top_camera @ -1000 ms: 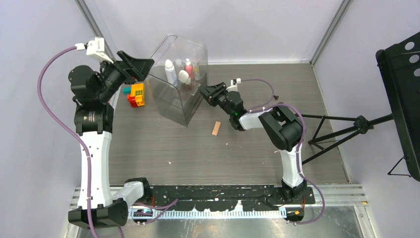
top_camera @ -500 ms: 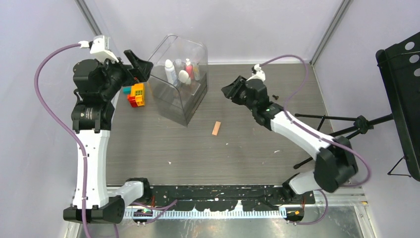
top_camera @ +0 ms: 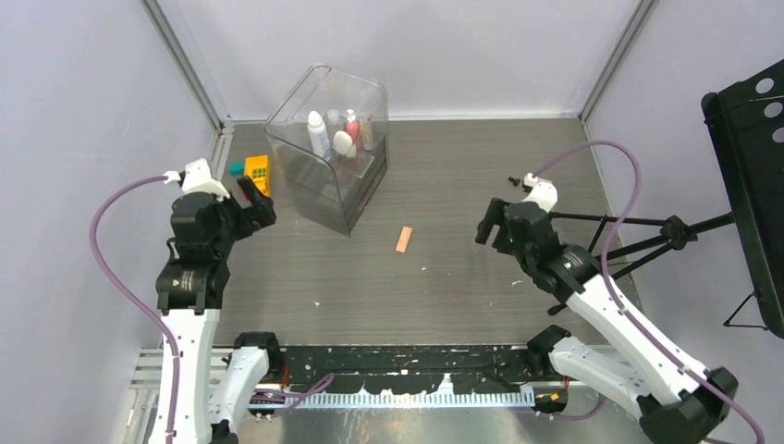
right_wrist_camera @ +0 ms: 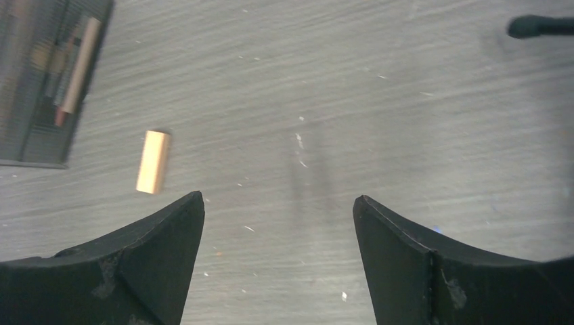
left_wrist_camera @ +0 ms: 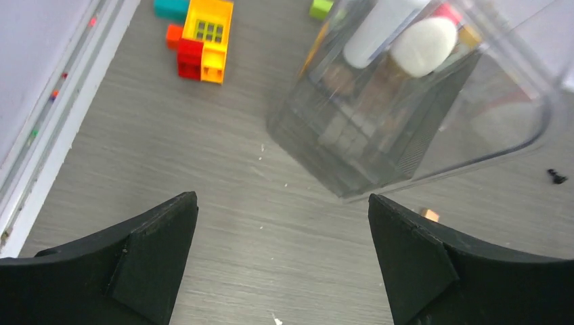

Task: Organize the makeup
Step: Reset both arms

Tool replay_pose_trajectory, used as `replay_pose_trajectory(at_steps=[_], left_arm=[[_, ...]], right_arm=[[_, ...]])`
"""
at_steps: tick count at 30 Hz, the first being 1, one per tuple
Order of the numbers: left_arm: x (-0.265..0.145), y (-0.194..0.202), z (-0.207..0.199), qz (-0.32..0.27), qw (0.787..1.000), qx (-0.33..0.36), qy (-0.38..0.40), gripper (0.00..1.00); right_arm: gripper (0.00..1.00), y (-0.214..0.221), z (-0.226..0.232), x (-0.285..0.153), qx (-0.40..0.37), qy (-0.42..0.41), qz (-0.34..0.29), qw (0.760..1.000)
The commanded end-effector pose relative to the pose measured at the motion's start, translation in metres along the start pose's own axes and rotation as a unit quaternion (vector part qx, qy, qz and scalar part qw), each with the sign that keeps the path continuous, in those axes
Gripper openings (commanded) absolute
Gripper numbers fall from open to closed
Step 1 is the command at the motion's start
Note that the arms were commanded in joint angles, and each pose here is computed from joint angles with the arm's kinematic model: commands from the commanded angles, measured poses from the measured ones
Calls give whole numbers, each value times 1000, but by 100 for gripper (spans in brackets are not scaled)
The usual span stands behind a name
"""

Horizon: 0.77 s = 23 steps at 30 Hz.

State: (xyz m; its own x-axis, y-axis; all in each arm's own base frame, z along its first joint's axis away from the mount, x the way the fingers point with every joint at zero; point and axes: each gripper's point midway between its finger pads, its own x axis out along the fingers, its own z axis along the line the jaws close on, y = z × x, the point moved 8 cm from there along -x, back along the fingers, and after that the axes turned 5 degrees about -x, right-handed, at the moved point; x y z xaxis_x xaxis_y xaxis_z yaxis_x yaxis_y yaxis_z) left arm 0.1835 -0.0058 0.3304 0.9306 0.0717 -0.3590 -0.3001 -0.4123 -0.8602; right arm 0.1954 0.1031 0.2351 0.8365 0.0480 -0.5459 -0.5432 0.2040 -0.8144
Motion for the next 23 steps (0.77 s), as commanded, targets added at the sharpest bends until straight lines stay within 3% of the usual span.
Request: replay_pose_trajectory(at_steps=[1,5,23], left_arm=[[9,29,14,25,999,13,-17,100],[20,53,25,37,999,2,-30,100],[28,54,25,68,996,-6,-53,100]], right_arm=[[86,7,-27,-16,-10,46,-31,998],[87,14,-42,-16,-17,86,-50,995],[91,14,-54,-25,-21,122,-59,991]])
